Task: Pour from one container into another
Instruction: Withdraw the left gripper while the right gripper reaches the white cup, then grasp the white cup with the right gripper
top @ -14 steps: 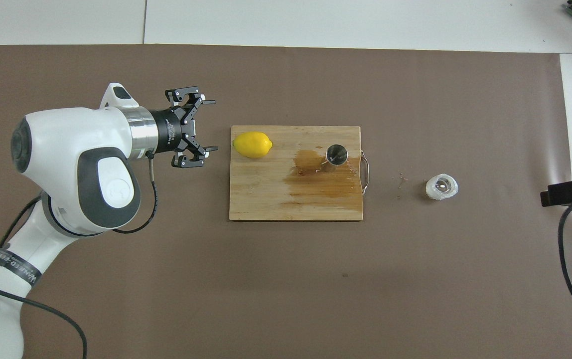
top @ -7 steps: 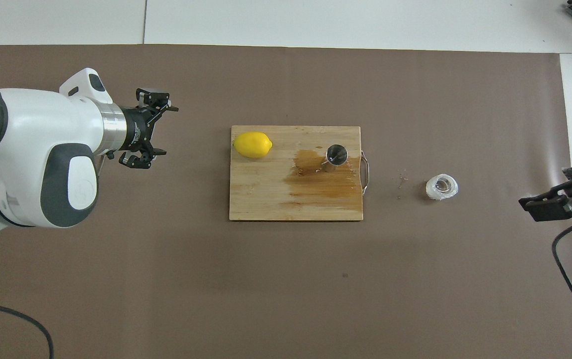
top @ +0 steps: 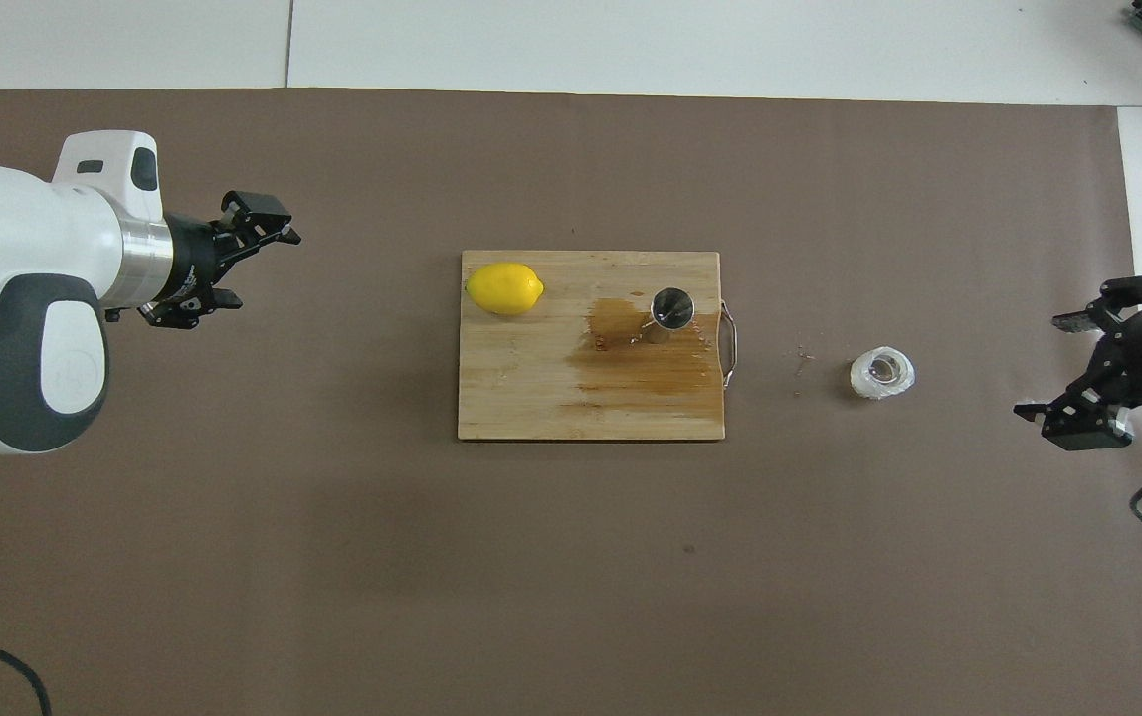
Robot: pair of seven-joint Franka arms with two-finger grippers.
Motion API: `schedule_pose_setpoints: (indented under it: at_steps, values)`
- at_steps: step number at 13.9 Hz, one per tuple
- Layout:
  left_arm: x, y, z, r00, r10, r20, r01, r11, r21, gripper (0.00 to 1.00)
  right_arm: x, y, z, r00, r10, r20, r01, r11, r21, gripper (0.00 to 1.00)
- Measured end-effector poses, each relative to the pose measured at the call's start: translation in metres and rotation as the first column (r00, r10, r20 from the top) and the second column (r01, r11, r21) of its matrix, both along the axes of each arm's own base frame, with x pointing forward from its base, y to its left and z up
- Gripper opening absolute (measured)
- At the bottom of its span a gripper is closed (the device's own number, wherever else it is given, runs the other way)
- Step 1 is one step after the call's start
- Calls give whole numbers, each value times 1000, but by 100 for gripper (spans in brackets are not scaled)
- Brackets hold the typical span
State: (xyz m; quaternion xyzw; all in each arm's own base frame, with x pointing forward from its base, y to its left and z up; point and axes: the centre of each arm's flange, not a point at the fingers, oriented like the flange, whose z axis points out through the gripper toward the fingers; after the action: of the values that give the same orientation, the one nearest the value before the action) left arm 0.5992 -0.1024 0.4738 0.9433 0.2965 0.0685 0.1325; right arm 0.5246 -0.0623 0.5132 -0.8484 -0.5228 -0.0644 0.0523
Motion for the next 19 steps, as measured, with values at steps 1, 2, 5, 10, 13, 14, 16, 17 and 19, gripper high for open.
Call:
schedule_pose_setpoints:
  at_steps: [1,2,5,10,13,14,16,17,19]
  values:
    - [1,11,4,999,-42,16,41,999,31,100,6,-10,-17,999,44,3,-44,999,31,100]
    - [1,22,8,996,-86,27,84,995,57,100,12,-15,-36,997,79,-4,-78,994,78,100]
    - [0,49,18,963,-268,26,263,957,123,100,29,-25,-104,978,208,26,-208,949,236,100]
    - [-14,66,48,853,-521,-15,513,834,204,100,39,-25,-167,946,310,93,-323,889,326,100]
    - [-26,68,96,815,-573,-83,573,778,258,100,32,-31,-208,945,296,139,-327,845,423,100]
    - [-30,67,111,811,-578,-93,580,772,259,100,31,-35,-228,946,283,156,-323,827,460,100]
    - [-36,66,127,804,-583,-117,592,768,244,100,30,-36,-254,947,274,164,-320,807,497,100]
    - [-38,66,132,802,-583,-131,597,767,235,100,29,-35,-259,948,273,160,-317,803,504,100]
    - [-41,66,139,799,-584,-143,601,767,226,100,27,-31,-263,947,272,170,-320,792,519,100]
